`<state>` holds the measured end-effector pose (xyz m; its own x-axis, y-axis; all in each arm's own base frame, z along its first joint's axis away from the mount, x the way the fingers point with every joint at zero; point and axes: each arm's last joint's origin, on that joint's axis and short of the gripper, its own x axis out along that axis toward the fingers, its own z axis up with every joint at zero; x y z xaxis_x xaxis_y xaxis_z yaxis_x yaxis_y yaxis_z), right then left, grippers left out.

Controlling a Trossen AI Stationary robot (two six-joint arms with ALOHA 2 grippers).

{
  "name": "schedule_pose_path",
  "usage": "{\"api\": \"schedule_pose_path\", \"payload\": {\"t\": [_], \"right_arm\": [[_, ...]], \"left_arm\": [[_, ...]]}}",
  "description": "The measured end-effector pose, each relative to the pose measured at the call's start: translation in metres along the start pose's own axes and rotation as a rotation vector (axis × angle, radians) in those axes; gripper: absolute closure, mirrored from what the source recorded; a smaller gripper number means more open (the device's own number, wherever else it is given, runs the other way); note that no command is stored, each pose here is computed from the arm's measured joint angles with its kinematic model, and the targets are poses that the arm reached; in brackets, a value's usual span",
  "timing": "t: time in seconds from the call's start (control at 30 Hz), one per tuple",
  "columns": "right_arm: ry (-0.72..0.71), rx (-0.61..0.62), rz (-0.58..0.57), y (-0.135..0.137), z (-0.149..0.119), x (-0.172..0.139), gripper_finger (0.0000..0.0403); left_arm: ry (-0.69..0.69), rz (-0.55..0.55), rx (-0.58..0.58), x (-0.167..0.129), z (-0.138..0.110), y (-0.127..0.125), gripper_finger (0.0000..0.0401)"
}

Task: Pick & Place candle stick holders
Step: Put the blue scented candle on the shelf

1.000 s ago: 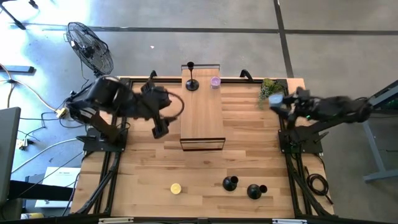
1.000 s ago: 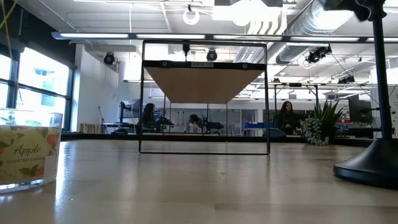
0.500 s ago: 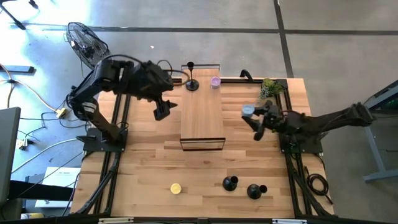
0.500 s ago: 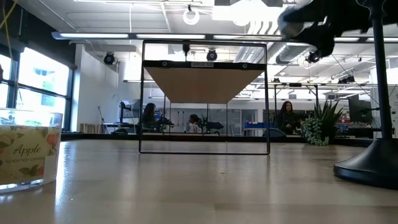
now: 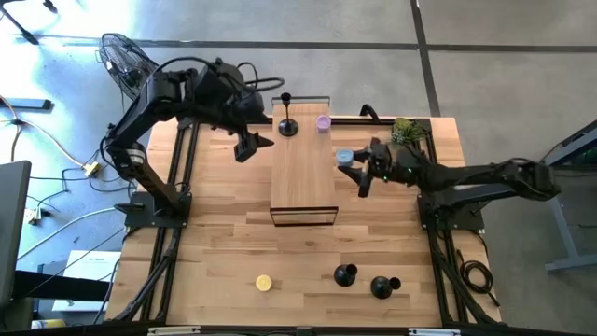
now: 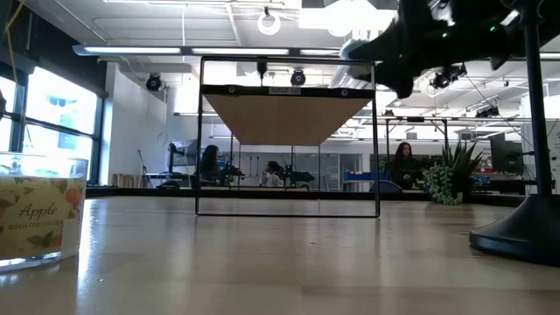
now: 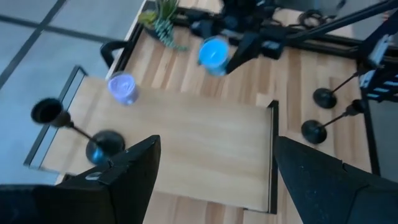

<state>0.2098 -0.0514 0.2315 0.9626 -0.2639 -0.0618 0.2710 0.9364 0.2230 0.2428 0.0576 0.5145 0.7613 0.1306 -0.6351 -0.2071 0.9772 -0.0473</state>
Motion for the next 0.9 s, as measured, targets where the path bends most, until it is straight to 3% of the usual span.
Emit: {"api": "schedule_pose_path", "payload": {"t": [0.4, 0.6, 0.9], "right_arm": [[0.059, 0.001, 0.074, -0.058, -0.017, 0.029, 0.0178], [0.115, 0.018, 0.081, -0.068, -0.034, 0.041, 0.0178], [0.187, -0.025, 0.139, -0.074, -0.02, 0.082, 0.0178]], "left_arm": [[-0.099, -0.059, -0.016, -0.004, 0.008, 0.033, 0.0092], [-0.121, -0.086, -0.052, -0.004, 0.009, 0.051, 0.0092], [-0.108, -0.112, -0.063, 0.009, 0.011, 0.061, 0.0092]]}}
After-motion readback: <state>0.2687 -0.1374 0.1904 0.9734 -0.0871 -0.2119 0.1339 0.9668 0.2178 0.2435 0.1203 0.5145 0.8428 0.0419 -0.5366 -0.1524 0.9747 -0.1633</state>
